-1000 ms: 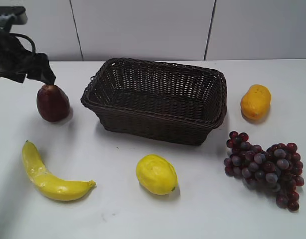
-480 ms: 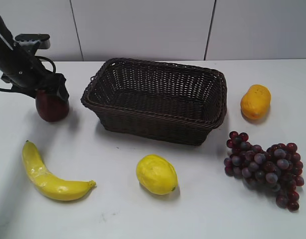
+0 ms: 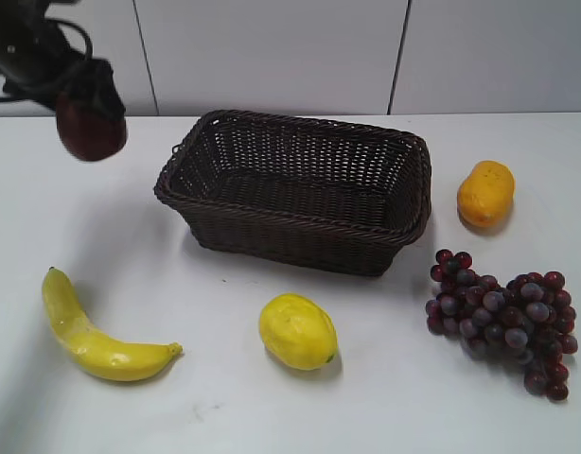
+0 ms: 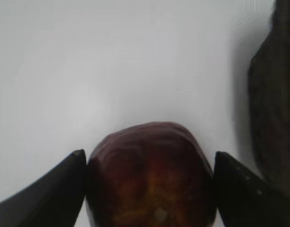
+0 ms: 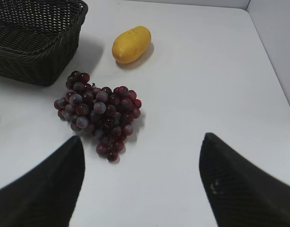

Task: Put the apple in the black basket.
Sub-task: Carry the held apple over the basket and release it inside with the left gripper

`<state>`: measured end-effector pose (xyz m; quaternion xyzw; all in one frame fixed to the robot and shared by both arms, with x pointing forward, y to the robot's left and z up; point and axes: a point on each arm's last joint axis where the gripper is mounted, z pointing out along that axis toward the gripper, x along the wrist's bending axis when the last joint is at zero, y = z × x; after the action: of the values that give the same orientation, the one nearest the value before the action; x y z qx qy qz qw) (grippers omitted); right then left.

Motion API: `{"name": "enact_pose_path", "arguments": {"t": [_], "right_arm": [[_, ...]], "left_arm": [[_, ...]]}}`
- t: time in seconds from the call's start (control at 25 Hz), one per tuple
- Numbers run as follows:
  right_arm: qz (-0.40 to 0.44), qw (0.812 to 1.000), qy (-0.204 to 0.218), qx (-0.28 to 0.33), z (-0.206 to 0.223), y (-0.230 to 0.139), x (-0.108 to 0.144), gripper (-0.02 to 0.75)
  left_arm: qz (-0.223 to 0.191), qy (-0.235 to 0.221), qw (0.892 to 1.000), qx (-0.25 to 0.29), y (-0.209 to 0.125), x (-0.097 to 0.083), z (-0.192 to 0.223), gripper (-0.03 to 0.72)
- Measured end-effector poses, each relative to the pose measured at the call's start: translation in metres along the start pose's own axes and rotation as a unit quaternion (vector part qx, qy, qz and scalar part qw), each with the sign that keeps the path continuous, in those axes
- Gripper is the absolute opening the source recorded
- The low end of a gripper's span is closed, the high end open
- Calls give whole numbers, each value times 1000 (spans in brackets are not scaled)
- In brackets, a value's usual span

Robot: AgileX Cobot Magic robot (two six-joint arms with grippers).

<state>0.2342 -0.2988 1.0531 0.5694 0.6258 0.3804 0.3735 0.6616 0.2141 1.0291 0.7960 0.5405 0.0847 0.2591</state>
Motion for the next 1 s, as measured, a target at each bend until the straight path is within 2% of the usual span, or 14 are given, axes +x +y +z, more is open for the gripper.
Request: {"name": "enact_pose_path", "arguments": {"t": [0.08, 0.2, 0.32, 0.44, 0.48, 0.56, 0.68, 0.8, 1.0], "right_arm": [[0, 1000, 0, 0, 0, 0, 0, 571], [0, 1000, 0, 0, 0, 0, 0, 571], [0, 1000, 0, 0, 0, 0, 0, 571], [0, 1000, 0, 0, 0, 0, 0, 571], [0, 1000, 0, 0, 0, 0, 0, 571], [0, 1000, 0, 0, 0, 0, 0, 571], [0, 1000, 0, 0, 0, 0, 0, 571], [0, 1000, 0, 0, 0, 0, 0, 571], [0, 1000, 0, 0, 0, 0, 0, 571]], "left_arm": [[31, -12, 999, -28, 22, -22, -22, 598], [83, -39, 993, -71, 45, -71, -40, 598], [123, -65, 985, -102, 51, -118, -40, 598], [153, -90, 978, -114, 49, -160, -26, 598], [158, -95, 977, -109, 47, -168, -16, 598], [167, -103, 976, -93, 42, -182, 9, 598], [169, -106, 978, -60, 32, -189, 50, 598], [164, -105, 981, -20, 18, -186, 90, 598], [158, -103, 982, 19, 3, -181, 128, 598]]}}
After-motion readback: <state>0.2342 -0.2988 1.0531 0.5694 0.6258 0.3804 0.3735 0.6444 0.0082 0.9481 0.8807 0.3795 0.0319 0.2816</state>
